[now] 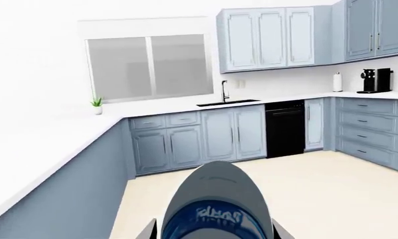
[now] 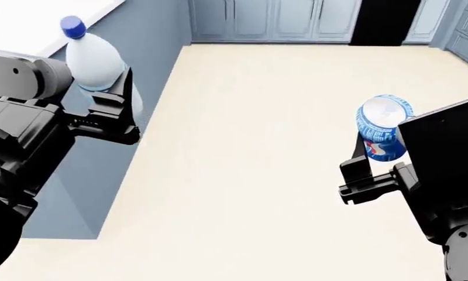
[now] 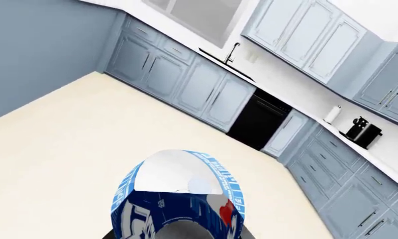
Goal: Move the drinks to the dining counter.
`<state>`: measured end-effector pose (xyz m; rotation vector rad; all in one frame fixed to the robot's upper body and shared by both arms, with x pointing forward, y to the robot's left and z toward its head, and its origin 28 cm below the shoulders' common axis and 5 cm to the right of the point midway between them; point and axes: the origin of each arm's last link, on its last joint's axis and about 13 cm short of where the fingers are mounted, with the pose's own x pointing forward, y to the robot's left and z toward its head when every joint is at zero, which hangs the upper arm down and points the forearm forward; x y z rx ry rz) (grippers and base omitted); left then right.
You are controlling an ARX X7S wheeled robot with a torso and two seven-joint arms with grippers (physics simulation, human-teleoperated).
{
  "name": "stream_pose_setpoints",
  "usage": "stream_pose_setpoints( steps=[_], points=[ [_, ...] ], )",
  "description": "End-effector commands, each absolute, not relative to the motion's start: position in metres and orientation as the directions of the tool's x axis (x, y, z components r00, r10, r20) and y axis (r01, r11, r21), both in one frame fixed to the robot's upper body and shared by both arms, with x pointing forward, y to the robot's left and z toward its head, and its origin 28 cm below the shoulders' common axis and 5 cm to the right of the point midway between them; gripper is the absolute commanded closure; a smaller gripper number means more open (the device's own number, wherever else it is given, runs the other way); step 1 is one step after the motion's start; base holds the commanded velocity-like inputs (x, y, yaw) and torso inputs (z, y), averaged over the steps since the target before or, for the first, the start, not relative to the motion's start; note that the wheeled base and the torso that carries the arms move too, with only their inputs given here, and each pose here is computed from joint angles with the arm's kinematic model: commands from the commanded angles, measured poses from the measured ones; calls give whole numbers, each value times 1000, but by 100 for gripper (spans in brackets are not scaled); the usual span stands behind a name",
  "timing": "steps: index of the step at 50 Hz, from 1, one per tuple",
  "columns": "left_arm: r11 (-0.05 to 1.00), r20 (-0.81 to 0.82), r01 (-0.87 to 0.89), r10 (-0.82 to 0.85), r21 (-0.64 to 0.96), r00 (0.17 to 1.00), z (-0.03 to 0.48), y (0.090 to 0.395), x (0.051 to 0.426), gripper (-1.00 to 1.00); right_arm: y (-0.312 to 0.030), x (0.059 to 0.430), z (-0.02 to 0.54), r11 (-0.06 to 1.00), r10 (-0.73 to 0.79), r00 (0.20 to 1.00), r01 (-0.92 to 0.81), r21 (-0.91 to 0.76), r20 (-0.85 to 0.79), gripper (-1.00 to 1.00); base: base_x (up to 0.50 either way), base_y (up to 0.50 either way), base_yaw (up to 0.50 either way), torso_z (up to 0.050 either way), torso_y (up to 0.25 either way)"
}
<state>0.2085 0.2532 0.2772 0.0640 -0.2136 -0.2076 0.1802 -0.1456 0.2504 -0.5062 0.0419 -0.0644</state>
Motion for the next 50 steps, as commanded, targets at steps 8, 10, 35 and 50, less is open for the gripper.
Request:
stream_pose_setpoints(
  steps=[8, 10, 35, 50],
  points=[
    [979, 216, 186, -200, 82, 956, 279, 253, 208, 100, -147, 181, 251, 866, -81, 997, 68, -495, -6, 100, -503, 127, 0, 0, 0],
    [979, 216, 186, -200, 82, 956, 279, 253, 208, 100, -147, 180, 252, 866, -80, 997, 67, -495, -5, 100, -503, 132, 0, 0, 5],
    [978, 221, 187, -203, 91, 954, 280, 253, 207, 100, -147, 179, 251, 860, -81, 997, 67, -506, -6, 100, -503, 130, 0, 0, 1],
    [977, 223, 191, -208, 94, 952, 282, 252, 208, 100, -146, 182, 251, 854, -82, 997, 66, -516, -9, 100, -503, 137, 0, 0, 1]
  ],
)
